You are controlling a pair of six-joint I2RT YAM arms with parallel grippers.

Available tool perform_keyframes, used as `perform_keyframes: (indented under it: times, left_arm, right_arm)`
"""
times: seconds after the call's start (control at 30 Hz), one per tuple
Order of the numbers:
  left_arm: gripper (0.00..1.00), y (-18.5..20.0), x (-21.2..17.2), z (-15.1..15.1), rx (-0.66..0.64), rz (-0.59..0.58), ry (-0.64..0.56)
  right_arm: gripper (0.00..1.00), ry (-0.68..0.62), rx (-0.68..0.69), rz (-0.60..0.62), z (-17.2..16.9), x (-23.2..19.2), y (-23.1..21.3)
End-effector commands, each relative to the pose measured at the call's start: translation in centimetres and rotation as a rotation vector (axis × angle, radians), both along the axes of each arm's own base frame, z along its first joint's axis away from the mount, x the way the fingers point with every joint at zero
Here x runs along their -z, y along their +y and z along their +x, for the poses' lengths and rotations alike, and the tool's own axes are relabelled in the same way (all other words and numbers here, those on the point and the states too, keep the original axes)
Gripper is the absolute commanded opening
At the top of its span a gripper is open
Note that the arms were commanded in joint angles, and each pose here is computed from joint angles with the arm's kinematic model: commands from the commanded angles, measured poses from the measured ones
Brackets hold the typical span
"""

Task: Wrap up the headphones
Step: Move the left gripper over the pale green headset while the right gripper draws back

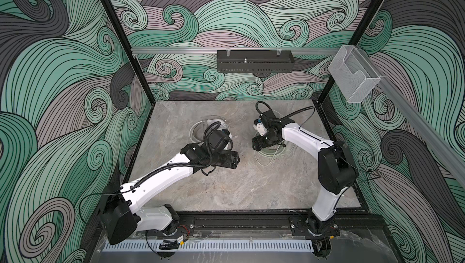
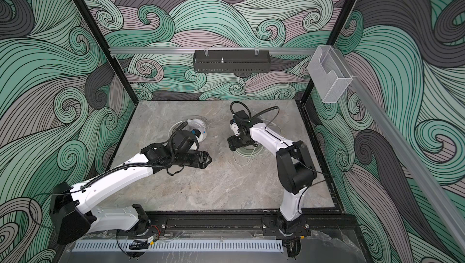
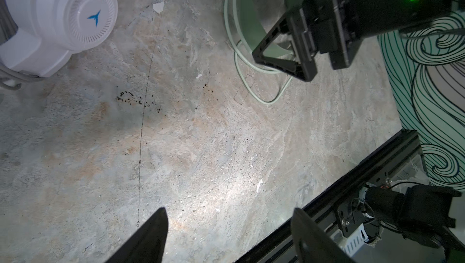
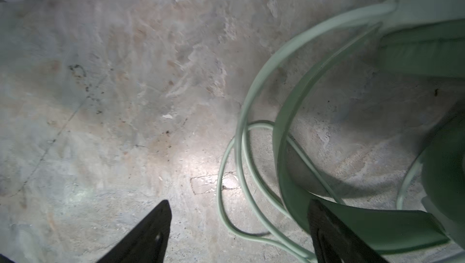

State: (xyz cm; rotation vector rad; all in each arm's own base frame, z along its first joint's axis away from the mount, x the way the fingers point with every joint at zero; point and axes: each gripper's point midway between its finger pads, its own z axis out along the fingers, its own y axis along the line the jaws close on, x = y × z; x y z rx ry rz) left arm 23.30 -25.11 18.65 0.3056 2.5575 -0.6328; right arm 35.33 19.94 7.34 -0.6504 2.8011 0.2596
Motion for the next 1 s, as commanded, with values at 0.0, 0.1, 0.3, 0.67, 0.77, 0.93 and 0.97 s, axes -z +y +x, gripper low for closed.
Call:
perform_keyframes:
  times: [0.0,0.1,0.3,0.67,0.77,0.93,0.97]
  left_arm:
    - [0.79,1.0,-0.6,-0.1,-0.056,-0.016,-0.024]
    - [0.79,1.5,-0.5,0.0,-0.087,-0.036,-0.050]
    - [0.79,2.3,-0.6,-0.1,-0.089,-0.021,-0.087]
    - [0.78,3.8,0.4,-0.8,-0.139,0.007,-0.058]
    - [0.78,4.5,0.6,-1.1,-0.150,0.016,-0.065]
    - [0.78,6.3,1.4,-1.7,-0.209,0.038,-0.062]
    - [0.78,6.7,1.6,-1.8,-0.222,0.042,-0.063]
  right_arm:
    - [0.85,0.004,0.000,-0.009,-0.3,0.6,-0.4]
    - [0.84,0.052,0.001,-0.002,-1.1,2.4,-0.2]
    - [0.72,0.097,-0.022,-0.029,-2.3,4.4,0.0]
    - [0.51,0.155,-0.028,0.106,-7.1,3.6,4.0]
    - [0.52,0.191,-0.032,0.187,-9.6,2.9,6.6]
    - [0.54,0.227,-0.078,0.346,-12.1,0.3,11.7]
    - [0.54,0.235,-0.090,0.384,-12.5,-0.4,12.7]
